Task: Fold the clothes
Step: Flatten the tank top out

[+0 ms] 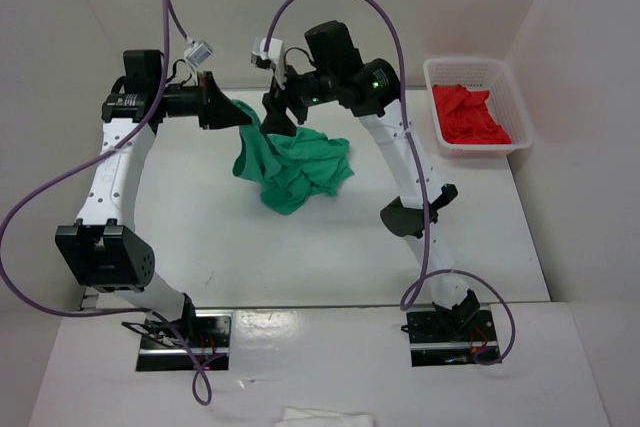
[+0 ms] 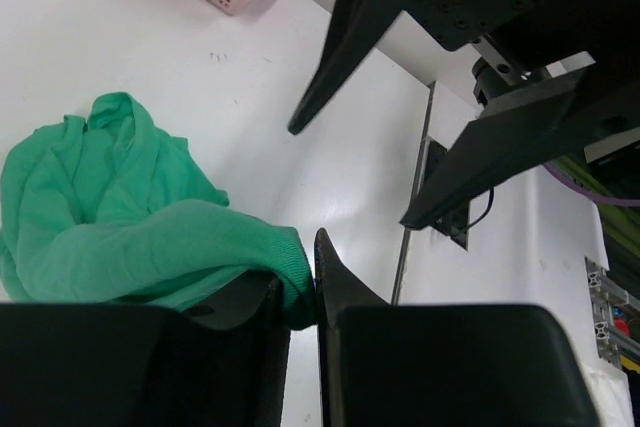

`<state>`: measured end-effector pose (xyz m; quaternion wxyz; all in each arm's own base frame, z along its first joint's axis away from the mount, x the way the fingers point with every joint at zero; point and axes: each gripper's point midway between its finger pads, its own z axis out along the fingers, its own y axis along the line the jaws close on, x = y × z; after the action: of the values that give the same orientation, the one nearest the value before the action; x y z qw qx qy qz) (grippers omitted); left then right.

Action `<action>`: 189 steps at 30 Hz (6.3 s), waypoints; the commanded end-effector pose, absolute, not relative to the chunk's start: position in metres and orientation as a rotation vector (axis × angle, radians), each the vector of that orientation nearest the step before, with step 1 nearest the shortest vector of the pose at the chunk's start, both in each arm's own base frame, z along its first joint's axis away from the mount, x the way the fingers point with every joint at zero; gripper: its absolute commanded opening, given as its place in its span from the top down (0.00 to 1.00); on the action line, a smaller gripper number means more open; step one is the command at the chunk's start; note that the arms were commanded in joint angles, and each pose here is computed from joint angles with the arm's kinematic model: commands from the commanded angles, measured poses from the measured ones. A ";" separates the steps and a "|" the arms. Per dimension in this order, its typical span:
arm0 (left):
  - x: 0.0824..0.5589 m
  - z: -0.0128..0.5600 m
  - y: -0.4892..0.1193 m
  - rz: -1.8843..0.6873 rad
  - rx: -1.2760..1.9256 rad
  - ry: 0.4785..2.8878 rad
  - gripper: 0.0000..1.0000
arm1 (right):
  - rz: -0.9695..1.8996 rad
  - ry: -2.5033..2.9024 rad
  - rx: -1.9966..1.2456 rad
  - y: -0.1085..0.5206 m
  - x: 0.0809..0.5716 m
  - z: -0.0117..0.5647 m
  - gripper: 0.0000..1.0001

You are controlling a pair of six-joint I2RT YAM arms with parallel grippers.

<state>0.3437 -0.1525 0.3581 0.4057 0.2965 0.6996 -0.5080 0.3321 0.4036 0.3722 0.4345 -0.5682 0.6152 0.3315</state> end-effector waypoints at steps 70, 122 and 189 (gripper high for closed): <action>0.296 0.383 -0.158 -1.410 0.906 1.556 0.78 | 1.713 1.287 -1.535 0.391 0.276 0.371 0.32; 0.318 0.397 -0.154 -1.289 0.832 1.596 0.84 | 1.804 1.287 -1.522 0.393 0.280 0.360 0.36; 0.317 0.367 -0.163 -1.161 0.834 1.610 0.41 | 1.499 1.402 -1.428 0.399 0.307 0.388 1.00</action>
<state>0.3208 -0.1636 0.3729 0.4544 0.3131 0.6669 -0.5007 0.3134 0.4137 0.3238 0.2372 -0.5308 0.5573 0.5928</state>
